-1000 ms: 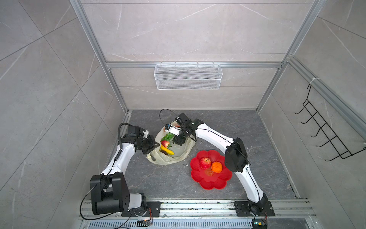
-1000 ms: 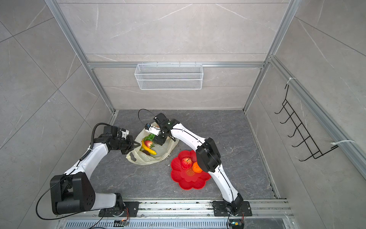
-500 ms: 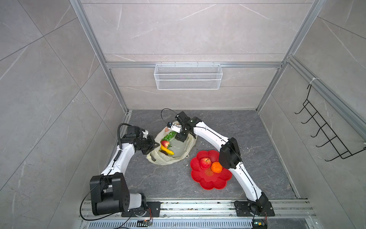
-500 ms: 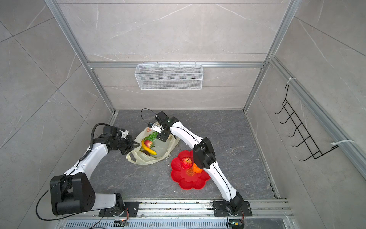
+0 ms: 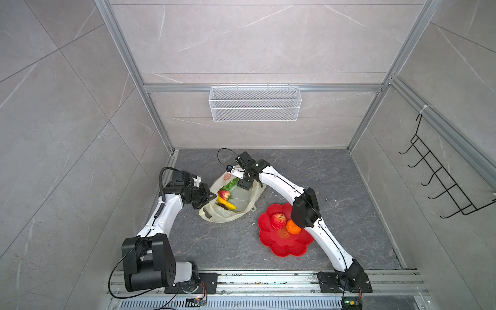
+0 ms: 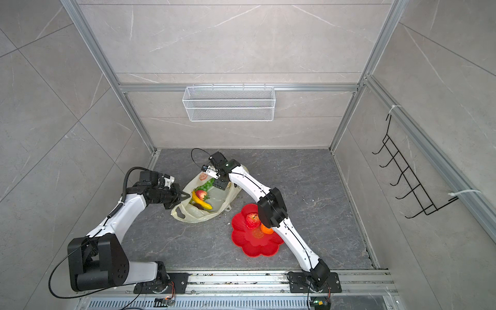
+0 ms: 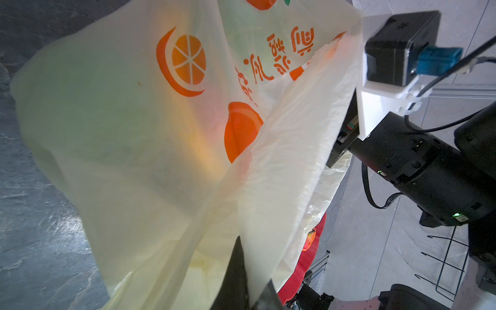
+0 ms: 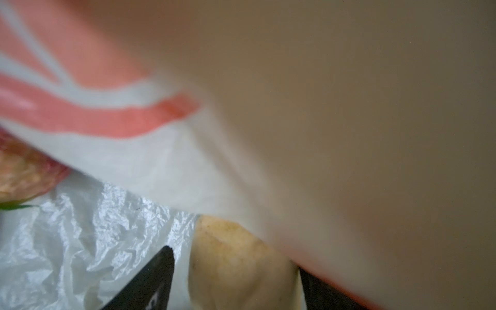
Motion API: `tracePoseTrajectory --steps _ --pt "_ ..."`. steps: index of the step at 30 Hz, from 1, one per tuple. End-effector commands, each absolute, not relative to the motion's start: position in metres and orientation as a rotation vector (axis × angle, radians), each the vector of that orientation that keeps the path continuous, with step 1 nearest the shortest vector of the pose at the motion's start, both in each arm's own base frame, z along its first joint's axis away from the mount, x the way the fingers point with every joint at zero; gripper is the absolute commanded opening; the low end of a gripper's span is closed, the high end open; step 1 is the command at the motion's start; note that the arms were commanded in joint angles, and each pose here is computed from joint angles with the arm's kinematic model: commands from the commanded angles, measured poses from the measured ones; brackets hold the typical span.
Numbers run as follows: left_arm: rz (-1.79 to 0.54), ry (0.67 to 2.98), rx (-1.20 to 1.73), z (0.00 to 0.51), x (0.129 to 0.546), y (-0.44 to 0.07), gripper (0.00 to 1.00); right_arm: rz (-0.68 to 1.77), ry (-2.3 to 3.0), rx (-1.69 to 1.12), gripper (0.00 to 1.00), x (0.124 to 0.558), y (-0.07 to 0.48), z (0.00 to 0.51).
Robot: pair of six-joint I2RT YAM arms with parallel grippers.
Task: Take the fake fruits out of the plastic bag
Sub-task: 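Reach the right gripper back into the bag toward the cream bun, then close the right gripper on the cream bun inside the bag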
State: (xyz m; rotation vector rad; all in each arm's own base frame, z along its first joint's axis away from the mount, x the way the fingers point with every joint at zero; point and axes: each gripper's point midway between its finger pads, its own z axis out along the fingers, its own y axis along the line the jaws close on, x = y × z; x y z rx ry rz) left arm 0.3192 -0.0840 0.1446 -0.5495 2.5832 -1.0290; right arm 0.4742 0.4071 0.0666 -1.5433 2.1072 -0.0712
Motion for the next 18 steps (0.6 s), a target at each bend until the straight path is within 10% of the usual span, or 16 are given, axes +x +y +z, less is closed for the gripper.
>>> tracePoseTrajectory --steps 1,7,18 --pt "-1.048 2.563 -0.511 0.149 0.319 -0.084 0.0 -0.163 2.154 -1.589 0.79 0.474 0.394 0.042" --pt "-1.05 2.561 -0.509 0.15 0.319 -0.085 0.0 -0.187 2.133 -1.567 0.83 0.478 0.397 0.046" --pt "-1.05 2.562 -0.51 0.149 0.318 -0.085 0.0 -0.117 2.136 -1.5 0.59 0.473 0.404 0.074"
